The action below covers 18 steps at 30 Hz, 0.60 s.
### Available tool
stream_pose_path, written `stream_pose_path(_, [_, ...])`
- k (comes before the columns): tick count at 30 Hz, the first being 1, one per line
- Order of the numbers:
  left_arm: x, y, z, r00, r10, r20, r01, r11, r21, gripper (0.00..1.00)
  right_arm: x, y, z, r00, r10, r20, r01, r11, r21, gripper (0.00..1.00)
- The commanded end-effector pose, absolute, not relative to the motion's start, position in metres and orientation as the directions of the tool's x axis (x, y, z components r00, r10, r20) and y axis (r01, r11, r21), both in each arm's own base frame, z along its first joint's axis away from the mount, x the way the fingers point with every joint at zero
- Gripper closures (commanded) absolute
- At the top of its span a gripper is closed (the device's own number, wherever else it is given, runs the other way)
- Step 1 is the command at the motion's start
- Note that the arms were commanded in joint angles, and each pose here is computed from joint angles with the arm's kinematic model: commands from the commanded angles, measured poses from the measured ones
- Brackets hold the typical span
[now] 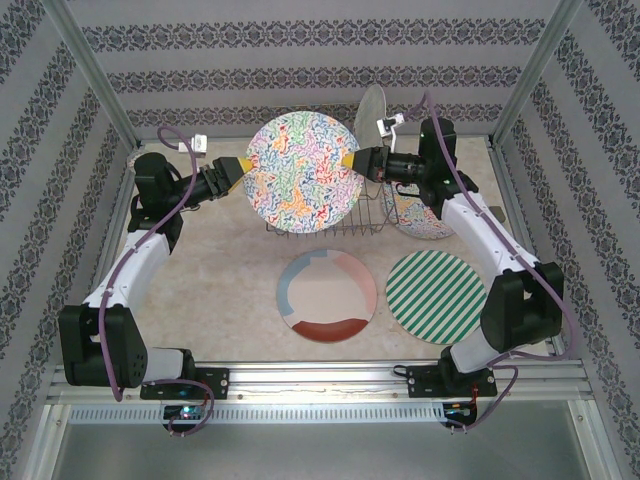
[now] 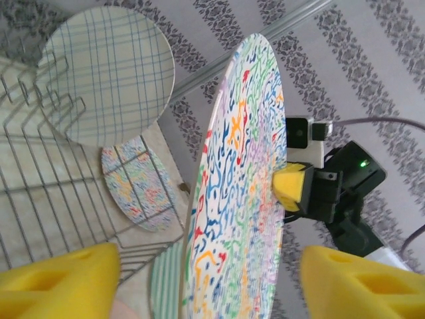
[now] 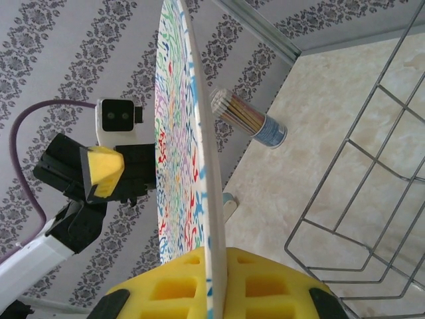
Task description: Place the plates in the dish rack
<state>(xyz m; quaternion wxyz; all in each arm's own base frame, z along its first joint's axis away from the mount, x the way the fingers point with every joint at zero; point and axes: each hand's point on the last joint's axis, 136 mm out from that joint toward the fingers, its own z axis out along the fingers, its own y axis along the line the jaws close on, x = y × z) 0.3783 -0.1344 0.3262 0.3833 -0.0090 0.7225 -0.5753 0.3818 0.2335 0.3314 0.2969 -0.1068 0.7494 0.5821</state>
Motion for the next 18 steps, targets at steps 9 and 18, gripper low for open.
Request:
stream_pose_path(9, [0.375,-0.123,0.337,-0.64,-0.449,-0.624,0.444,0.447,-0.776,0.0,0.363,0.221,0.357,-0.709,0.213,-0.673,-0.563,0.404,0.721,1.0])
stream_pose_path(18, [0.376,-0.096,0.322,-0.576,-0.439,-0.689,0.326,0.65,-0.686,0.0,0.361,0.199,0.363,-0.633,0.291,-0.717,-0.47,0.592,0.655,1.0])
